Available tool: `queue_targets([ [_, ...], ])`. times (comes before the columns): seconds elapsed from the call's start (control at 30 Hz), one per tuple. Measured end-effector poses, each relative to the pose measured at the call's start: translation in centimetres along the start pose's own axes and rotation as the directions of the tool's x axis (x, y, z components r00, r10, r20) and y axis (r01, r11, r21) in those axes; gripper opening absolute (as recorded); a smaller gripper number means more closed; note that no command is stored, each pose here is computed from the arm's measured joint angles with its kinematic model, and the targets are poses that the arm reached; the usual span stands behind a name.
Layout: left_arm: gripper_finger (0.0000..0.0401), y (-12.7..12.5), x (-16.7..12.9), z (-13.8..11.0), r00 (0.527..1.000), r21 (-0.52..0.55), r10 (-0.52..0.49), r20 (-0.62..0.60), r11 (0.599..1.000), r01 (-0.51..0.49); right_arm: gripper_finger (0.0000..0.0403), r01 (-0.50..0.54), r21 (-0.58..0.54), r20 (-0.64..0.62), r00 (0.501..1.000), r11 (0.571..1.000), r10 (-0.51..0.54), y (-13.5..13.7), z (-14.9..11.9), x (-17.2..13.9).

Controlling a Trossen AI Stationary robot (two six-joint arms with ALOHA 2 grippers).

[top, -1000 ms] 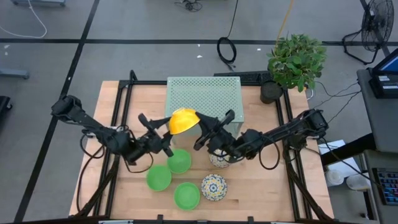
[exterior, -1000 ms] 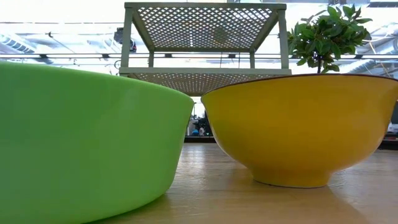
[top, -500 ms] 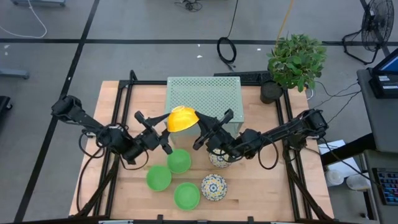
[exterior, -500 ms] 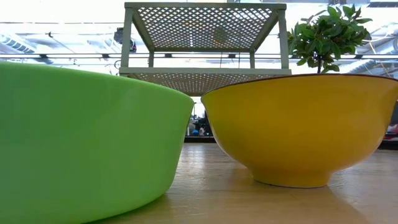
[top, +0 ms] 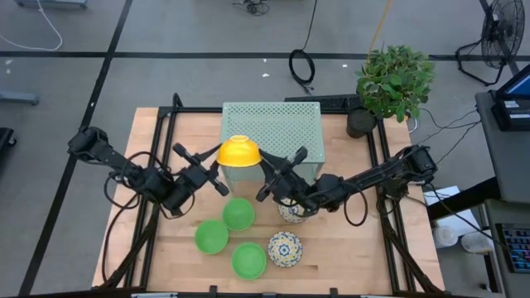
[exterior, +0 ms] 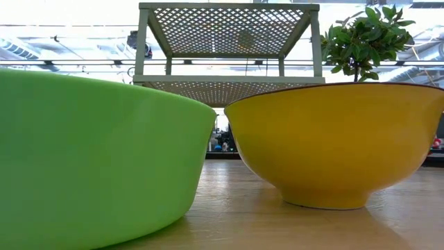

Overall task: Pick & Place Mini bowls
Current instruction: Put the bottom right yellow patterned bowl on the shelf

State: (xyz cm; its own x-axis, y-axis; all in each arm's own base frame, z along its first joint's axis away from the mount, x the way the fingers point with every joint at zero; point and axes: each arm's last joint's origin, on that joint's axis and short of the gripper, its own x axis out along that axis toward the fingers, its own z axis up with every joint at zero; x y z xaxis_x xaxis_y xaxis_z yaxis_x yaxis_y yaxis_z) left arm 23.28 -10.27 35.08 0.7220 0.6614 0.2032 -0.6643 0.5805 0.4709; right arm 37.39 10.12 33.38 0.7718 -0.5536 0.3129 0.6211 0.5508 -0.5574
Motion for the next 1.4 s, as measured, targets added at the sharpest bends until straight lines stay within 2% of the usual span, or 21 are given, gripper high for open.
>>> queue_targets([
  [0.17,0.0016,0.5,-0.5,0.4,1.000,0.009,0.019,0.009,1.000,-0.019,0.0077,-0.021,-0.030,-0.103,0.995,0.999,0.018,0.9,-0.7,-0.2],
  [0.3,0.0012,1.2,-0.5,1.4,0.998,0.008,0.046,-0.035,0.999,-0.046,0.0122,-0.059,-0.077,-0.200,0.979,0.995,0.043,1.9,-1.3,-0.9],
  [0.43,0.0012,2.2,-0.1,2.7,0.991,-0.007,0.085,-0.098,0.996,-0.086,0.0147,-0.088,-0.059,-0.231,0.970,0.994,0.072,2.7,-1.1,-1.9],
  [0.53,0.0012,3.4,0.7,4.7,0.981,-0.039,0.111,-0.160,0.992,-0.118,0.0153,-0.116,-0.074,-0.259,0.961,0.991,0.093,3.4,-0.9,-3.0],
  [0.67,0.0012,5.1,2.2,7.4,0.965,0.030,0.137,-0.224,0.991,-0.134,0.0149,-0.129,-0.109,-0.286,0.954,0.986,0.093,3.3,0.0,-4.4],
  [0.77,0.0012,6.9,3.8,8.8,0.934,0.065,0.201,-0.294,0.980,-0.191,0.0143,-0.153,-0.112,-0.290,0.950,0.982,0.115,3.0,0.8,-5.6],
  [0.97,0.0012,9.8,6.7,8.9,0.849,0.147,0.352,-0.393,0.936,-0.320,0.0135,-0.145,-0.038,-0.259,0.957,0.989,0.130,0.0,1.9,-7.0],
  [1.1,0.0012,10.6,7.7,8.5,0.837,0.159,0.380,-0.393,0.925,-0.346,0.0134,-0.136,0.030,-0.245,0.959,0.990,0.139,-2.2,1.4,-8.1],
  [1.17,0.0012,10.0,7.7,8.4,0.882,0.156,0.325,-0.341,0.945,-0.288,0.0134,-0.126,0.067,-0.245,0.960,0.990,0.139,-3.2,0.8,-8.6],
  [1.27,0.0012,8.4,7.5,8.0,0.971,0.115,0.103,-0.215,0.990,-0.080,0.0134,-0.120,0.107,-0.246,0.959,0.987,0.143,-4.3,-0.4,-9.5],
  [1.33,0.0012,7.4,7.6,7.4,0.982,0.068,-0.053,-0.179,0.996,0.066,0.0134,-0.116,0.127,-0.246,0.958,0.985,0.144,-4.9,-1.0,-9.9],
  [1.4,0.0012,7.4,7.9,6.7,0.964,0.026,-0.180,-0.196,0.982,0.189,0.0134,-0.109,0.156,-0.244,0.959,0.982,0.145,-5.4,-1.4,-10.3],
])
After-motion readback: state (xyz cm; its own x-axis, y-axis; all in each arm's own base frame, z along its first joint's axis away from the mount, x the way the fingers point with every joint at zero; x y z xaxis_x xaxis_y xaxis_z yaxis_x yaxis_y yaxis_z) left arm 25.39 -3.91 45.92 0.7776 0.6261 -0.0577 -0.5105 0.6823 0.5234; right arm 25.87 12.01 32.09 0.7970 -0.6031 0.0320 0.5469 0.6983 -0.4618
